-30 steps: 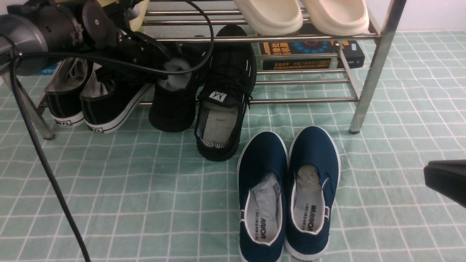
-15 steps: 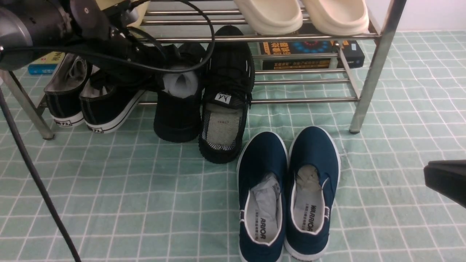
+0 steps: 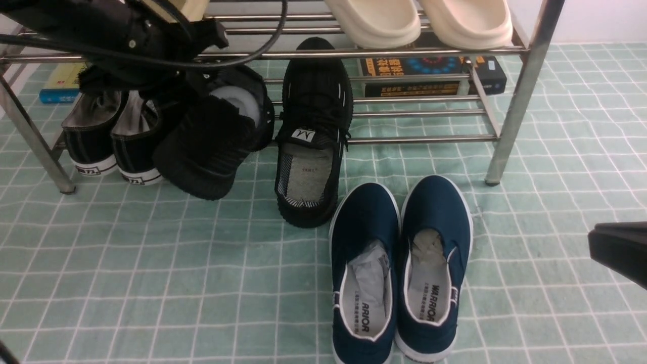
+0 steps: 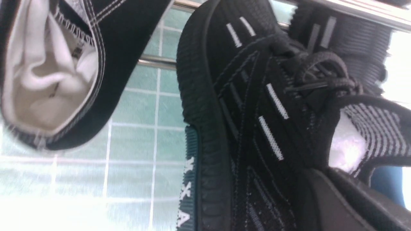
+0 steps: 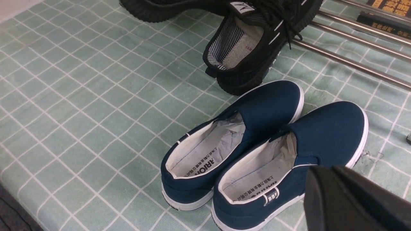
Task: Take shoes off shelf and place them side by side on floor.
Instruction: 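Set the held shoe down on the floor in front of the rack with the left gripper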
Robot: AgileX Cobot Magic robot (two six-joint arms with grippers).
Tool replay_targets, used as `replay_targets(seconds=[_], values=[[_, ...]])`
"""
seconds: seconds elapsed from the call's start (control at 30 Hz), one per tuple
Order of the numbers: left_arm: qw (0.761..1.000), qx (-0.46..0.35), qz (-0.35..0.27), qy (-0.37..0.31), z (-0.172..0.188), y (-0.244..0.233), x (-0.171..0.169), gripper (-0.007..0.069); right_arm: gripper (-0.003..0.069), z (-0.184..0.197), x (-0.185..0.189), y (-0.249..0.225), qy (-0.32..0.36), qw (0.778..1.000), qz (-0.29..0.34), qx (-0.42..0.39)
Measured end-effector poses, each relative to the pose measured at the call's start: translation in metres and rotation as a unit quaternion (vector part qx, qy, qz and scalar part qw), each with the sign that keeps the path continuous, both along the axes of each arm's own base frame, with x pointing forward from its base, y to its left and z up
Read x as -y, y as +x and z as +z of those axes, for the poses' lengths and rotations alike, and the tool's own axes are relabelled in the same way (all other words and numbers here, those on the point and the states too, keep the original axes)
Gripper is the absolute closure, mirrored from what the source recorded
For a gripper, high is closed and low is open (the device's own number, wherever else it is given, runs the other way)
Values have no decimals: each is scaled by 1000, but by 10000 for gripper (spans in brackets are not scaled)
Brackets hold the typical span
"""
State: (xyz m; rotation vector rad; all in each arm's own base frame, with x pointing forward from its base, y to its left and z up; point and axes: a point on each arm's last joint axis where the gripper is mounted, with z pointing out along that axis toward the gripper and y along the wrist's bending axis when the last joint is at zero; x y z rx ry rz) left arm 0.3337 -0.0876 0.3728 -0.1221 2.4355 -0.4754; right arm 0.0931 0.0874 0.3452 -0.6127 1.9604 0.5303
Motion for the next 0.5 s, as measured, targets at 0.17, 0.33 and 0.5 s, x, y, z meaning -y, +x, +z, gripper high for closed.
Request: replay_targets(seconds=[0.17,0.33,0.5], values=[[999,24,-6,23,35,-38,-11,609,617,0,0,0,-1,1000,0,3],[999,32,-9,29,48,-71,-19,609,613,0,0,0,-2,1000,0,4],[1000,4,-8,24,21,-102,-24,609,606,1,0,1,2,1000,0,9]])
